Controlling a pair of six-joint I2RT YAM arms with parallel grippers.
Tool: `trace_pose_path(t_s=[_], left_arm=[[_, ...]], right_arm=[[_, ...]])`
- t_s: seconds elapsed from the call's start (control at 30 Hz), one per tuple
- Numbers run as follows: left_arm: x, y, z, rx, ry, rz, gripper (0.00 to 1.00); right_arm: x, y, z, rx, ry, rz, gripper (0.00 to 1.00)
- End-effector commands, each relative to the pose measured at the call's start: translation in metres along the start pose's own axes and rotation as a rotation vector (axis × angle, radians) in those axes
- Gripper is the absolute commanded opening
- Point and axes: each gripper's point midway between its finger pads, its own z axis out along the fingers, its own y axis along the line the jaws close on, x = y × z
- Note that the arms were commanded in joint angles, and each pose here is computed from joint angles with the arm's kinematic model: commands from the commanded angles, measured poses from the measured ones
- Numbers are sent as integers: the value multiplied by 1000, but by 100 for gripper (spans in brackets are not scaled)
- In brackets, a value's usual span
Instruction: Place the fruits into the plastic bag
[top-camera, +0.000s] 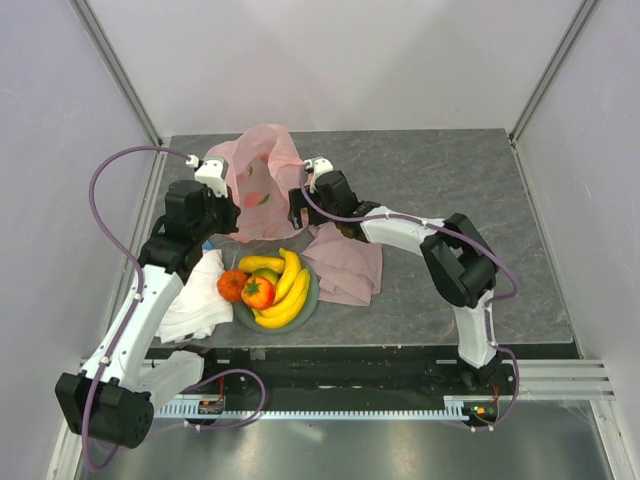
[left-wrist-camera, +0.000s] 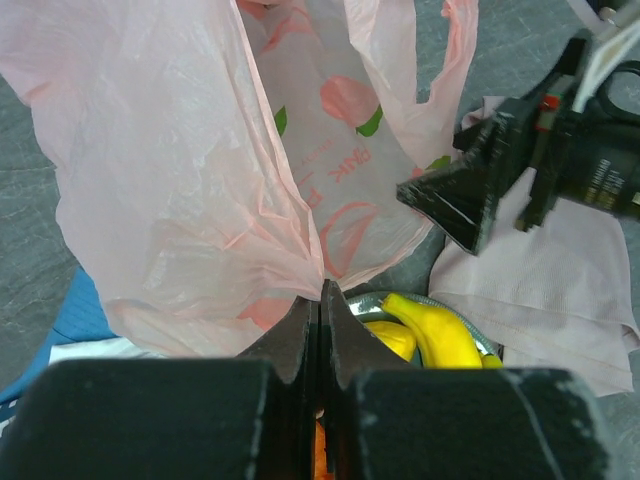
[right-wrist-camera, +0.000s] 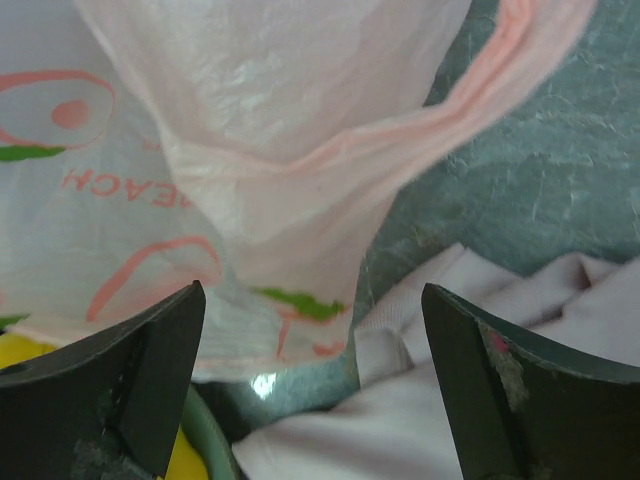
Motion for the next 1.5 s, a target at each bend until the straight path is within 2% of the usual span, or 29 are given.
trace_pose_path(t_s=[0.0, 0.2, 0.37, 0.4, 0.53, 0.63, 0.87, 1.07, 1.47], left_arm=[[-3, -3, 0, 21, -1, -8, 2], [-3, -1, 1, 10, 1, -10, 2], [-2, 8, 2, -22, 9, -22, 2], [-1, 10, 3, -27, 14, -24, 1], [-3, 15, 2, -39, 6, -33, 2], [-1, 17, 3, -45, 11, -37, 2], [-2, 16, 3, -39, 7, -38, 2], [-2, 15, 3, -33, 8, -36, 2], [-1, 15, 3, -33, 9, -36, 2]], right_arm=[[-72, 24, -65, -74, -191, 0, 98], [-92, 33, -142, -108, -300, -19, 98], [-65, 93, -165, -202, -245, -136, 96], [-52, 122, -171, -245, -230, -179, 96], [-22, 168, -179, -231, -211, -331, 98], [0, 188, -180, -199, -191, -435, 98], [33, 219, -176, -188, -153, -515, 98], [50, 224, -161, -102, -97, -542, 98], [79, 233, -141, -120, -44, -566, 98]])
